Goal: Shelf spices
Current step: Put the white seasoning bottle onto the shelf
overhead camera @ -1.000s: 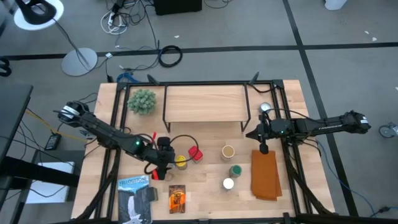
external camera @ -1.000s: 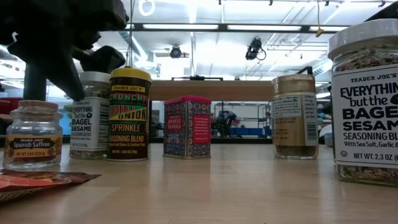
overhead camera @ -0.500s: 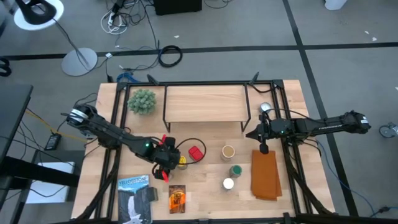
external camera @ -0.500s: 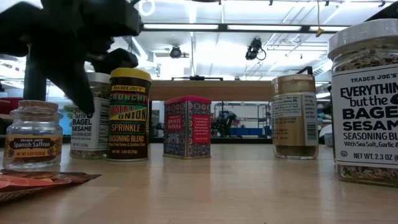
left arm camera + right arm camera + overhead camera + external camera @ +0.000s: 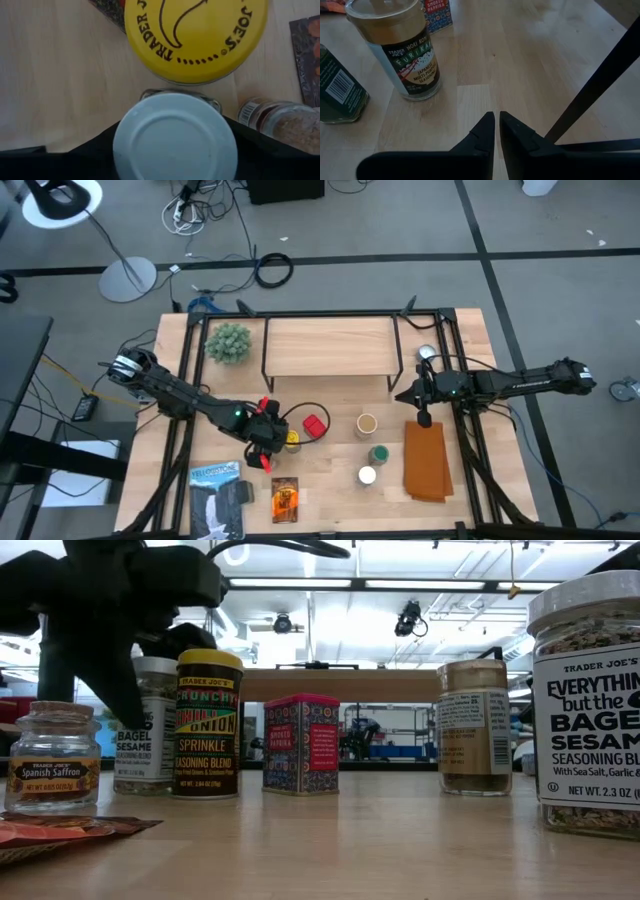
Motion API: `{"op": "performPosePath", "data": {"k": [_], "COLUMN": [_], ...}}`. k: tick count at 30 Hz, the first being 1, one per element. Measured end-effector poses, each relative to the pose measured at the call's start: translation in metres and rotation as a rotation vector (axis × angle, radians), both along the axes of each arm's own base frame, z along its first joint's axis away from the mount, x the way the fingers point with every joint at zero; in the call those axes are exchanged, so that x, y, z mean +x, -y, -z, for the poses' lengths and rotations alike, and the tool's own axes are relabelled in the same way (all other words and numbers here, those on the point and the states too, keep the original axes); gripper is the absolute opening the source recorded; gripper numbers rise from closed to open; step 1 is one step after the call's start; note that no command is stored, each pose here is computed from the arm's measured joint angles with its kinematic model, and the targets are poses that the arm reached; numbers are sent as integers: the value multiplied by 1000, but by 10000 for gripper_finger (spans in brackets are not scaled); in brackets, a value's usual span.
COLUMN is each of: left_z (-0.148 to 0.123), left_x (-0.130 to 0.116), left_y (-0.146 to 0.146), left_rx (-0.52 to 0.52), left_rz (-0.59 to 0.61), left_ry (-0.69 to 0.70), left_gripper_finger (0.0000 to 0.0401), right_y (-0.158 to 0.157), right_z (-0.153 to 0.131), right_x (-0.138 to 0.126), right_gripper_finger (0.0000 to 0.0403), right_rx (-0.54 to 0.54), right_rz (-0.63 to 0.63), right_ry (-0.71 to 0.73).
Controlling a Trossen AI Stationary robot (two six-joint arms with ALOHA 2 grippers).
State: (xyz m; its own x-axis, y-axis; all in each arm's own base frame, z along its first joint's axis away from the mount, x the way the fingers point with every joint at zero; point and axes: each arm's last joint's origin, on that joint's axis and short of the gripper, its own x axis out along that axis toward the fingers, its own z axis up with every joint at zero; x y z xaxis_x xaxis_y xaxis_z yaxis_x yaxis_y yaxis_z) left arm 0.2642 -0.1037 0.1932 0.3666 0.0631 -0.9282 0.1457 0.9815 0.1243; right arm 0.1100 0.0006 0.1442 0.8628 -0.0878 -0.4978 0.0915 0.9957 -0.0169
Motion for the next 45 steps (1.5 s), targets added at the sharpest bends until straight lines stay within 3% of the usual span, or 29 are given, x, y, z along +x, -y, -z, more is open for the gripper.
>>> {"op": "performPosePath", "data": {"k": [12,25,36,45], "left_z": [0,-4,-66,-125], "left_x": [0,0,18,22], "left_y": [0,-1,0,-43], "left_rx": [-4,-23,-17,40], "left_rz": [-4,-78,-67,-111], "left_ry": [5,-10,40,-21], "left_gripper_finger": [215,211,210,210], "right_y": [0,0,0,0], "right_z": [0,0,0,0], "right_x": [0,0,0,0], "right_gripper_finger": [25,26,27,28], "right_rx": [0,0,0,0], "right_rz": [0,0,0,0], "right_ry": [0,0,0,0]}}
